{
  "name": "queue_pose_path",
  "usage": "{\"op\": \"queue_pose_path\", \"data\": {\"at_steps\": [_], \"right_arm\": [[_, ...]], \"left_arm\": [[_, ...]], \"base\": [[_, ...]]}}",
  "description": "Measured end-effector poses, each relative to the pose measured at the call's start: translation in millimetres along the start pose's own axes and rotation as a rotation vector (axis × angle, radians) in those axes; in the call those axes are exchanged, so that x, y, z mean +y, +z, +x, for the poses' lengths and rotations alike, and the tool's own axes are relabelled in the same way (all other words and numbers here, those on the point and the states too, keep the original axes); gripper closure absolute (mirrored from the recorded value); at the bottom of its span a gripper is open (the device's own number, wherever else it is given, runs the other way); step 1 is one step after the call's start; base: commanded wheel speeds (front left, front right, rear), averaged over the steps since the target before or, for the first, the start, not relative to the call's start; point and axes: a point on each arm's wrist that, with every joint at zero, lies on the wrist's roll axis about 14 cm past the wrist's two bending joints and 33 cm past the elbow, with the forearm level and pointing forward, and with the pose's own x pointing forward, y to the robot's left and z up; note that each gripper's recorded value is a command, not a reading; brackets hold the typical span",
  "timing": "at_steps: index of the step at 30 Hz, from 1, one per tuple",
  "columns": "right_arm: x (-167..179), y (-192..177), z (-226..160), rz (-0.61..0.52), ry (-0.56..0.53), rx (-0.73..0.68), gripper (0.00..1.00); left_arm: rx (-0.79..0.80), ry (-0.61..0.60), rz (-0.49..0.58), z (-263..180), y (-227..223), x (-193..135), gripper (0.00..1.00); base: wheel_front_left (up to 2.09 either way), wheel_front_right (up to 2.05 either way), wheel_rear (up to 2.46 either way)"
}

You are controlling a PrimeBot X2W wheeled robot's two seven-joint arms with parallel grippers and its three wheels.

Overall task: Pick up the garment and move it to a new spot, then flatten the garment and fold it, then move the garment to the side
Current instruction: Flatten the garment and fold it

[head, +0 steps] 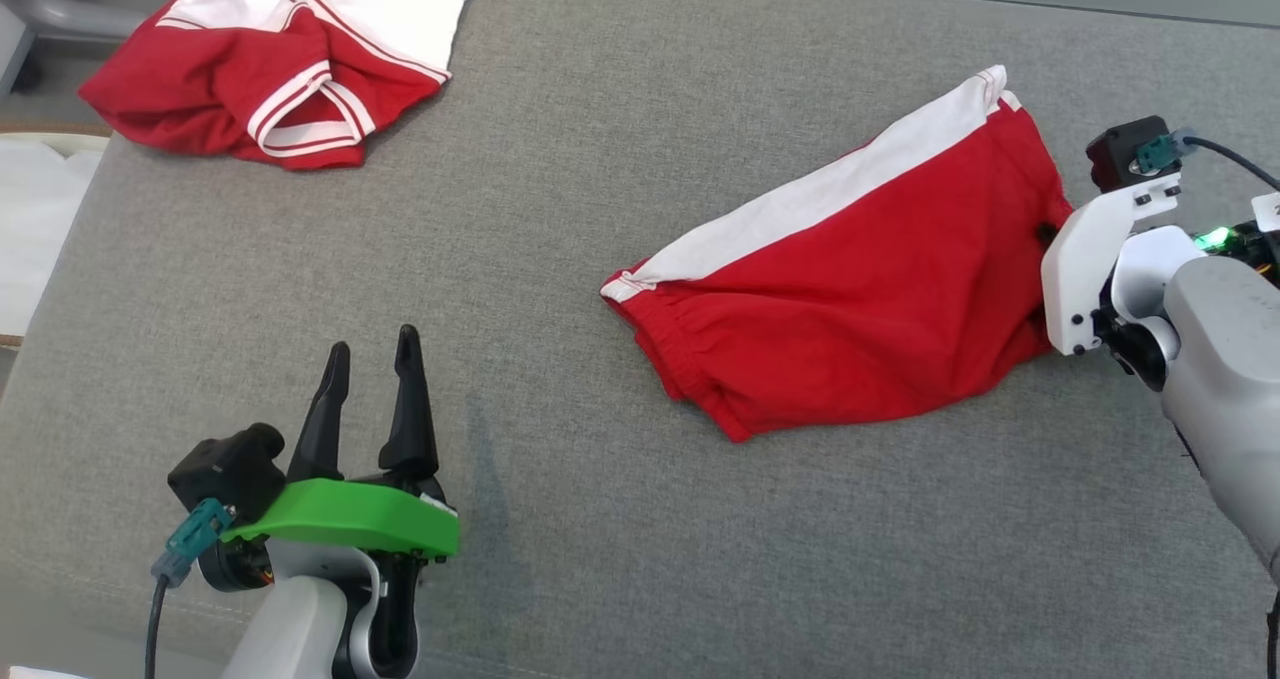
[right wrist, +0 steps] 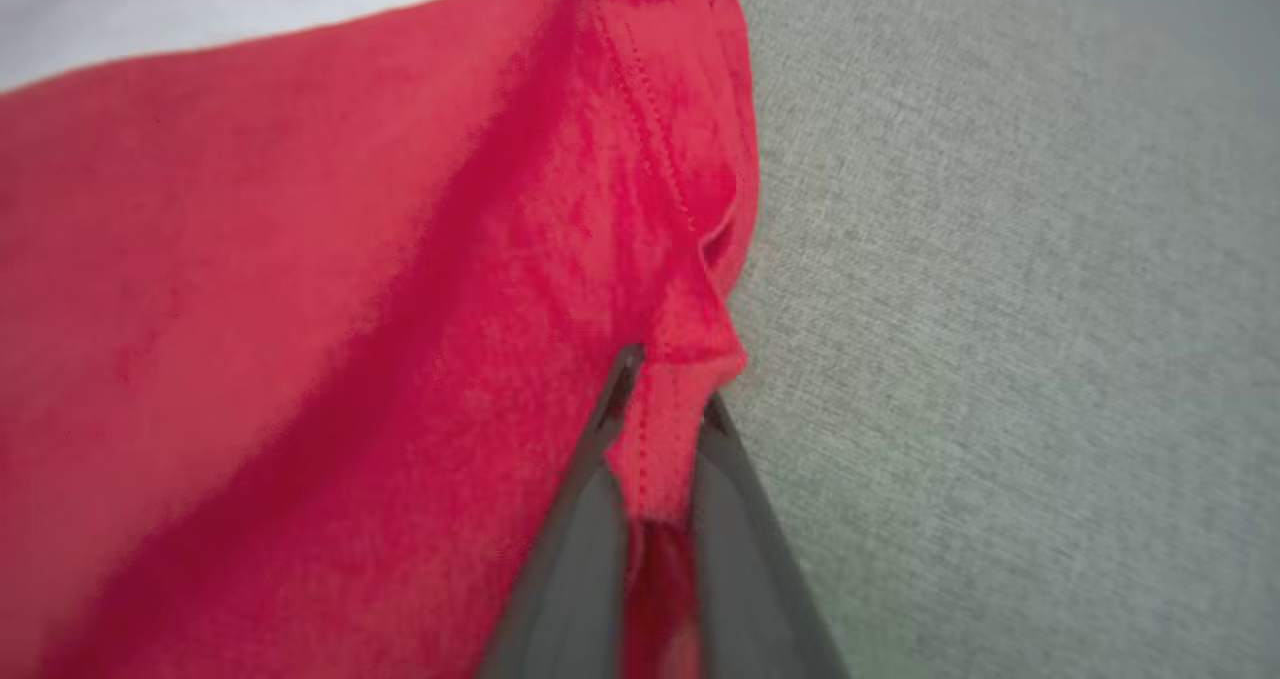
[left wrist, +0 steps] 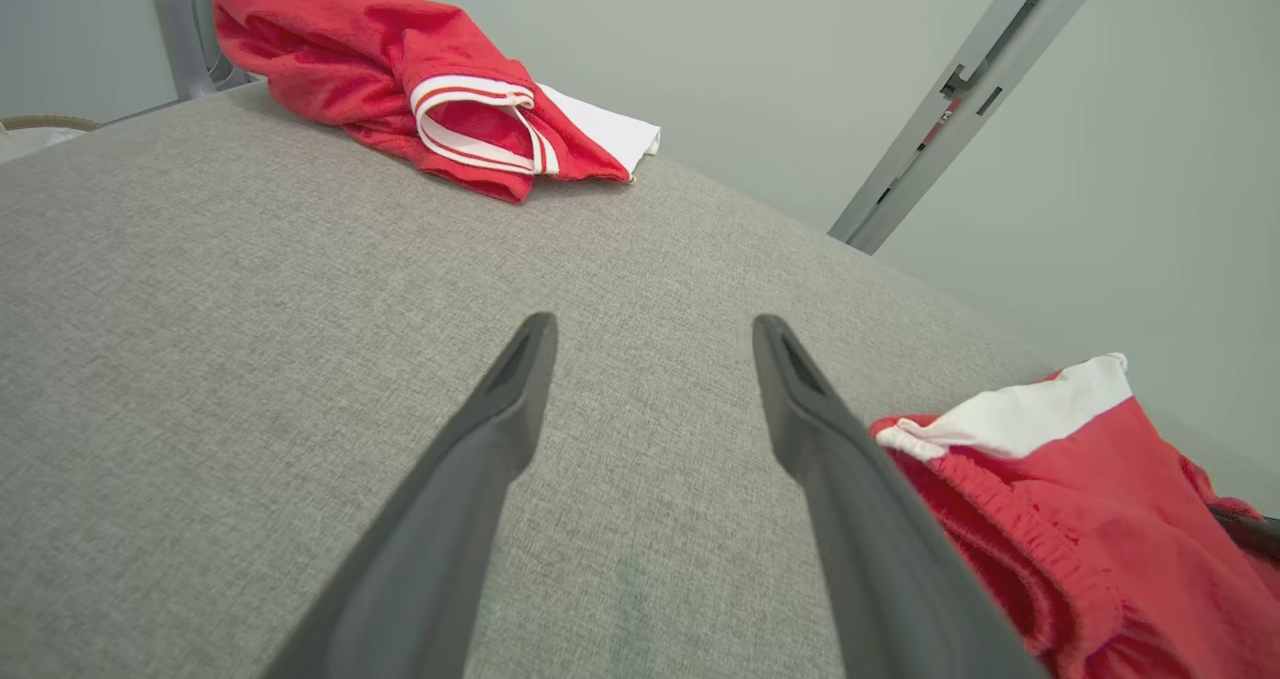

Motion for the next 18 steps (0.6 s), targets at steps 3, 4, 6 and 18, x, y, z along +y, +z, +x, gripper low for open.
{"op": "queue_pose_path", "data": {"at_steps": [3, 4, 6, 18], "right_arm": [[1.2, 1.6, -7.0, 0.036, 0.001, -0.049, 1.00], [1.7, 3.7, -9.4, 0.046, 0.002, -0.068, 1.00], [2.4, 6.1, -14.6, 0.065, 0.001, -0.101, 1.00], [-34.9, -17.0, -74.3, 0.221, -0.120, -0.303, 1.00]], "left_arm": [[-0.011, -0.032, 0.011, 2.2, 2.3, -7.8, 0.00], [-0.013, -0.041, 0.018, 2.8, 2.6, -10.2, 0.00], [-0.016, -0.058, 0.023, 4.1, 3.2, -14.9, 0.00], [0.022, -0.208, 0.028, 3.0, -15.6, -63.8, 0.00]], "base": [[0.00, 0.00, 0.00], [0.00, 0.00, 0.00], [0.00, 0.00, 0.00], [0.00, 0.00, 0.00]]}}
